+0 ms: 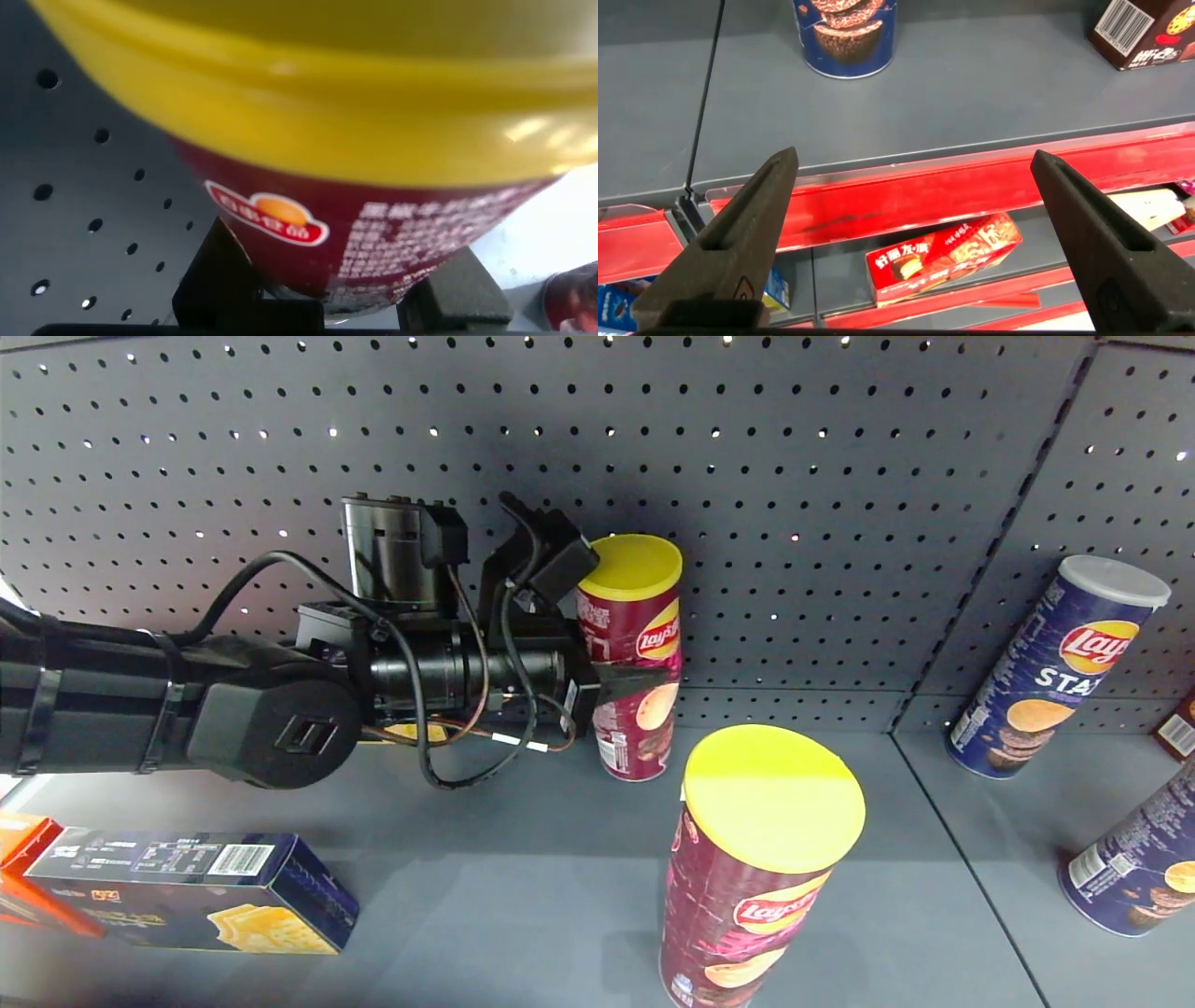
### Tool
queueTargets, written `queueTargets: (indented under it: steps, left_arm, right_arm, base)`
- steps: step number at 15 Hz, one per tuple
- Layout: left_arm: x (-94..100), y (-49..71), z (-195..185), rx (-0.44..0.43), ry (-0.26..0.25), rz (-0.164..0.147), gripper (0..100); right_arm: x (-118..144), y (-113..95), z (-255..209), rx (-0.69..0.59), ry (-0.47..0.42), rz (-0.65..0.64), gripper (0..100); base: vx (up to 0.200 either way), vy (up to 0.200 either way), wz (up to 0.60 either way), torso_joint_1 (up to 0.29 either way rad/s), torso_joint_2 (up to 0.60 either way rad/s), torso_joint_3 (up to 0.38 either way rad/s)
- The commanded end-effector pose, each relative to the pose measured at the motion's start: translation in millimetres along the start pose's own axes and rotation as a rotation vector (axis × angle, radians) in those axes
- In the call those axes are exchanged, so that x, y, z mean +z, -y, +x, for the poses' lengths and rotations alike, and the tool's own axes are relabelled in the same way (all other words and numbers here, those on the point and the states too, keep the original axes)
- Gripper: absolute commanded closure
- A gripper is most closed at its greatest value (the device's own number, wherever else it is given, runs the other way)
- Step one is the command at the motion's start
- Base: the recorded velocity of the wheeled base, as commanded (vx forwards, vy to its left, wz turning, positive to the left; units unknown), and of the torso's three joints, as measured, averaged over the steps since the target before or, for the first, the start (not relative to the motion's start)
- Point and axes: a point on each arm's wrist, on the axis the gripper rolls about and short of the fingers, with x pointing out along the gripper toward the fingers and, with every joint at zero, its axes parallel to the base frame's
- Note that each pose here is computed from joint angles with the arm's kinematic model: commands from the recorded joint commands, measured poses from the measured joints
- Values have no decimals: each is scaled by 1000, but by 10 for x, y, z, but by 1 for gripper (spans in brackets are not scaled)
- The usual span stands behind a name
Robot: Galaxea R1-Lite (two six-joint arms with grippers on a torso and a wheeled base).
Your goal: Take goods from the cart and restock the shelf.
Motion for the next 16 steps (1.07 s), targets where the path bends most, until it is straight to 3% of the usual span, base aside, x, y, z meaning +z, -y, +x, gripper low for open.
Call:
queueTargets:
  steps: [1, 16]
  left_arm:
    - [-35, -9, 23, -2, -8, 5, 100]
    - [-207, 86, 107, -44, -85, -47, 100]
  right_arm:
    - [-1, 0, 2, 0, -4, 1, 0]
    - [1, 0, 1, 0, -1, 0, 0]
  base:
    - [0, 0, 0, 0, 0, 0]
    - [0, 0, 0, 0, 0, 0]
